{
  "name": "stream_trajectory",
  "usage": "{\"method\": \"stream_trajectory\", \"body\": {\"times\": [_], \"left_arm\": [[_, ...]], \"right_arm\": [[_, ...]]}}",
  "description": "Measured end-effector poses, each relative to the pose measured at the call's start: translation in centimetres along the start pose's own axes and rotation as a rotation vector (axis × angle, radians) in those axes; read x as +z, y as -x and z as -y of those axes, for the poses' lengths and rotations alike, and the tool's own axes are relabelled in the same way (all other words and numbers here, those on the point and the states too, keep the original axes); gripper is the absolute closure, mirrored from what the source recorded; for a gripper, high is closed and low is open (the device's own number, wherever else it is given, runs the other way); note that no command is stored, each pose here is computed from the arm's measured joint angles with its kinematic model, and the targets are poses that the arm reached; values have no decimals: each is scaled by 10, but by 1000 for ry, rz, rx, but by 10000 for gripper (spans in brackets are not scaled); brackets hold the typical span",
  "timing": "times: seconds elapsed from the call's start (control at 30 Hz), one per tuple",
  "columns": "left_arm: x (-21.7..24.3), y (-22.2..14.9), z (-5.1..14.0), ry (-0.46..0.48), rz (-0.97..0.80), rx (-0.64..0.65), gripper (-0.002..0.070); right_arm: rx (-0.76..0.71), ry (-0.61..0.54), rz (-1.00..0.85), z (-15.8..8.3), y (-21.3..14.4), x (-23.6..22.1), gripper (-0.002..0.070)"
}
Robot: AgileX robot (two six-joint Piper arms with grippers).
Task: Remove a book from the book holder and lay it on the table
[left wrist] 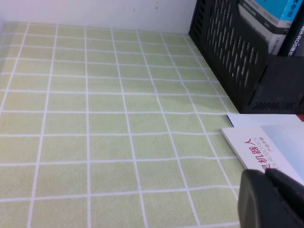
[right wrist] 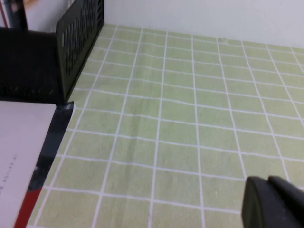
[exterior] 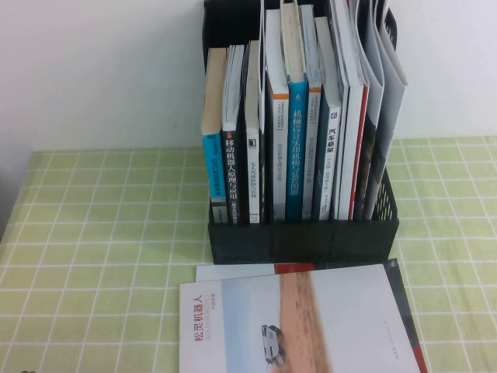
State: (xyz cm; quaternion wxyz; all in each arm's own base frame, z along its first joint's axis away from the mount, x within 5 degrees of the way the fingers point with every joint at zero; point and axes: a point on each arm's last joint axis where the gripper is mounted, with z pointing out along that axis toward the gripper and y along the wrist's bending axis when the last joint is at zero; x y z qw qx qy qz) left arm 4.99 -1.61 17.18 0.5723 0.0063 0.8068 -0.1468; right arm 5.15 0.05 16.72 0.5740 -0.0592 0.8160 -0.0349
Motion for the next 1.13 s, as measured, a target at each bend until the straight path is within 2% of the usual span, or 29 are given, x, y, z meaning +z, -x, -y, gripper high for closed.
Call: {"method": "stream_trajectory", "body": {"times": [0.33, 0.7, 0.93, 1.13], "left_arm": [[0, 0, 0, 7, 2, -2, 678], [0, 2, -10, 189, 47, -62, 678], [-1, 2, -11, 193, 48, -63, 678], [-1, 2, -11, 193, 48, -63, 678]], "right_arm": [[2, -2, 0, 0, 0, 0, 678], [23, -10, -1, 1, 0, 0, 678], [58, -95, -12, 5, -1, 0, 678], [63, -103, -12, 6, -1, 0, 678]]}}
